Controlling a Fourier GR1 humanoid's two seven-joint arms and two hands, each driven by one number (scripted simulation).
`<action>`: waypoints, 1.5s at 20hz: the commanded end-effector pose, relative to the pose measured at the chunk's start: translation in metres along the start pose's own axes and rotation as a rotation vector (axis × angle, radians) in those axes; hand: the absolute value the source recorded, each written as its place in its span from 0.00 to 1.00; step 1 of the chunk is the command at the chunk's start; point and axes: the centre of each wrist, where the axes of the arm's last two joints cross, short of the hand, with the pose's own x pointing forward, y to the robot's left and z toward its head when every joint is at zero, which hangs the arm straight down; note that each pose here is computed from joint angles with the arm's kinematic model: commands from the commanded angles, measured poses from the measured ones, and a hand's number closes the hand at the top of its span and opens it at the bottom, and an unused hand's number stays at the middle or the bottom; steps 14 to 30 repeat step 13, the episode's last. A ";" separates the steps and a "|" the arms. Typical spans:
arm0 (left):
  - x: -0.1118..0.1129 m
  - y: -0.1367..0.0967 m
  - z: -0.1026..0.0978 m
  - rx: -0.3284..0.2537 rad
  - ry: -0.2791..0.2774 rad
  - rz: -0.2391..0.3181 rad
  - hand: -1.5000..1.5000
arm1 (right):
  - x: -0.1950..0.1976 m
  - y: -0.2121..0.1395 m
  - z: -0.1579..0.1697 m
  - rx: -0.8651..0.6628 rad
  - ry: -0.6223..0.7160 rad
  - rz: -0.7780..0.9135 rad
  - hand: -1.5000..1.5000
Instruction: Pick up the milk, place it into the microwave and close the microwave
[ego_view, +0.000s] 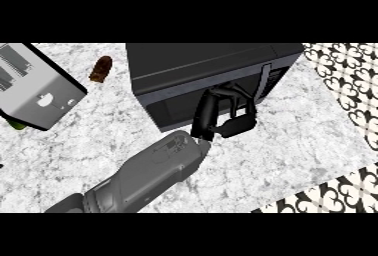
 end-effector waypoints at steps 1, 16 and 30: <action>-0.001 0.017 -0.023 0.102 0.026 -0.019 1.00 | 0.005 0.000 -0.004 0.029 0.000 0.004 0.00; -0.004 0.017 -0.022 0.129 -0.017 -0.022 1.00 | 0.008 0.001 -0.006 0.061 0.010 -0.021 0.00; -0.004 0.017 -0.022 0.129 -0.017 -0.022 1.00 | 0.008 0.001 -0.006 0.061 0.010 -0.021 0.00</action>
